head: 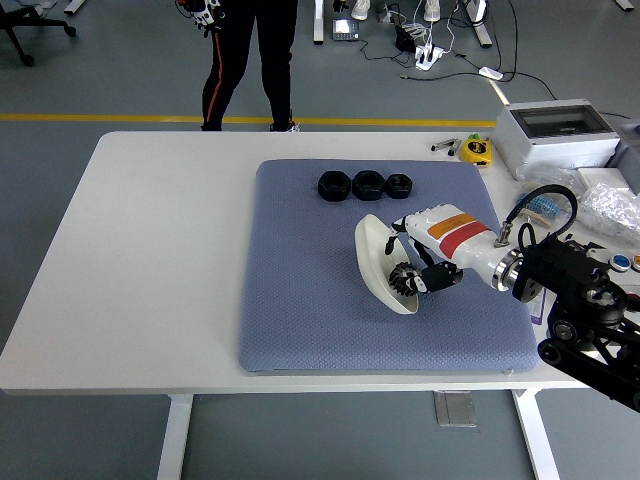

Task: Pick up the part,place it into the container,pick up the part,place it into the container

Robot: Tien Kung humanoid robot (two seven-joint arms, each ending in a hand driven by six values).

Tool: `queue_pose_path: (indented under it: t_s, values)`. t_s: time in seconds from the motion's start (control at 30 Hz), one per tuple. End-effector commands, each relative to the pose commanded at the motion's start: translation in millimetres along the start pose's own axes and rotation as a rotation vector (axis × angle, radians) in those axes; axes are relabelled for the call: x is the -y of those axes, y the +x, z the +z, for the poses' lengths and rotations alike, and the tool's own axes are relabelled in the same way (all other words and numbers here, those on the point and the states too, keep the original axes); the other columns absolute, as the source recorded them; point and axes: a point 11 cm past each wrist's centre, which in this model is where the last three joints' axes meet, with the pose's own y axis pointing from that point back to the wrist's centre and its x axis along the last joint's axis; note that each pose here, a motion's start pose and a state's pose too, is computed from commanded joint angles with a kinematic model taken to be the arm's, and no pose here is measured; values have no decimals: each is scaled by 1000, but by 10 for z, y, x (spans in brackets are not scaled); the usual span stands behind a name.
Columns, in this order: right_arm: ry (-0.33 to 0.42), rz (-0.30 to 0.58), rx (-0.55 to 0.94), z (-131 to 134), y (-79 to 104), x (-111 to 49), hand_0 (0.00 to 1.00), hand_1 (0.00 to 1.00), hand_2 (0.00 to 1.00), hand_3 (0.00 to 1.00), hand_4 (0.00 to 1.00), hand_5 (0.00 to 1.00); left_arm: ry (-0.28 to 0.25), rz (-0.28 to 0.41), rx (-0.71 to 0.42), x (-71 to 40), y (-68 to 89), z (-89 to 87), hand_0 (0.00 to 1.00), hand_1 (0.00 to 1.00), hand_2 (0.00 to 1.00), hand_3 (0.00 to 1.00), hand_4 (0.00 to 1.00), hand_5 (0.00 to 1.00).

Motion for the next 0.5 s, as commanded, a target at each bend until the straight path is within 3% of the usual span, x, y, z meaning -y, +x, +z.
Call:
queue_pose_path:
  t_s: [0.5]
  values:
    - [-11,25,-10,3,109,99,2,2,121,443,873,162,4,2,-4,-4,-14,-1,643,631,661,613,620,637]
